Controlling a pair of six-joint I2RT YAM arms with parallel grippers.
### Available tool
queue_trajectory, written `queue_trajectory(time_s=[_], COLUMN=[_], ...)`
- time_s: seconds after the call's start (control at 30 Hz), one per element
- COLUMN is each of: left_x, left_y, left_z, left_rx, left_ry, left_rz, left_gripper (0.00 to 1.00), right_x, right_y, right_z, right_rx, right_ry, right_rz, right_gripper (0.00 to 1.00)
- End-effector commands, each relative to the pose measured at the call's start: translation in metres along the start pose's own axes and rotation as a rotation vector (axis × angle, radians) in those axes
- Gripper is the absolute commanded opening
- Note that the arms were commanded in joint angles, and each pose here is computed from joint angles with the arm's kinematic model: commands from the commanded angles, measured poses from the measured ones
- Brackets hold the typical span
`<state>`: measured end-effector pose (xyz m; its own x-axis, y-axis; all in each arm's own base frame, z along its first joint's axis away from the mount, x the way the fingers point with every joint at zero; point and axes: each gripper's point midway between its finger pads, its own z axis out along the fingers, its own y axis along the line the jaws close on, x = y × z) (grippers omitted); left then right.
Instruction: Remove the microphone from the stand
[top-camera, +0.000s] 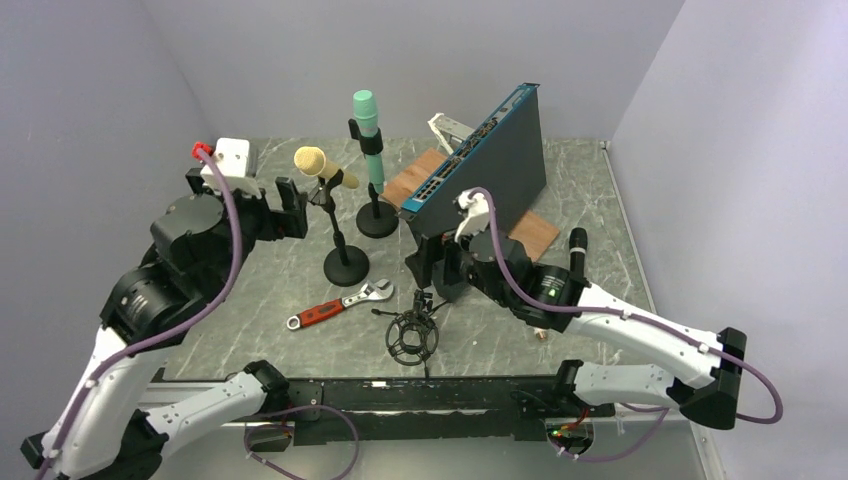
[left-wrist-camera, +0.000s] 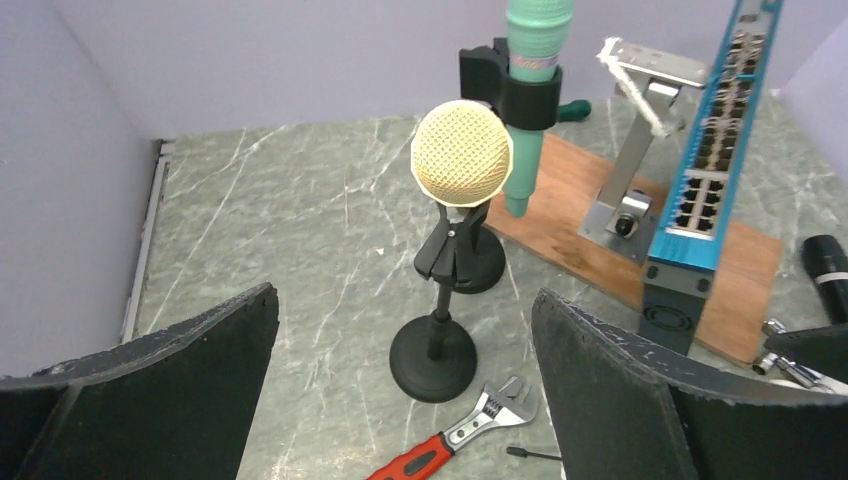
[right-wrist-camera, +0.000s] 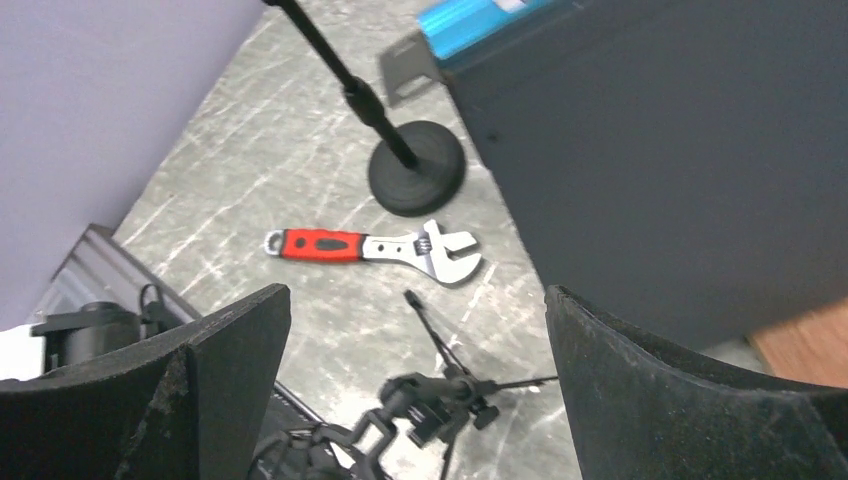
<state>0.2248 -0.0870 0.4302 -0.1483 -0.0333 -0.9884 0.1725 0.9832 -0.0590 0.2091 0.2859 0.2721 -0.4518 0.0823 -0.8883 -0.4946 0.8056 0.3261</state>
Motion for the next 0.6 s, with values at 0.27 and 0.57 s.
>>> queue_trajectory(time_s=[0.27, 0.57], left_x=[0.005, 0.070], left_y=[0.002, 0.043], left_z=[0.003, -0.039], left_rx=[0.063, -0.034], left_ry=[-0.135, -0.059], left_rz=[-0.089, -0.060], left_gripper=[1.00, 0.99], right_x=[-0.082, -0.140], right_y=[0.074, 0.122], right_z=[0.027, 0.082], right_rx=[-0.210, -0.246], right_ry=[-0.132, -0.260], right_rz=[-0.205, -0.439], right_gripper=[1.00, 1.00])
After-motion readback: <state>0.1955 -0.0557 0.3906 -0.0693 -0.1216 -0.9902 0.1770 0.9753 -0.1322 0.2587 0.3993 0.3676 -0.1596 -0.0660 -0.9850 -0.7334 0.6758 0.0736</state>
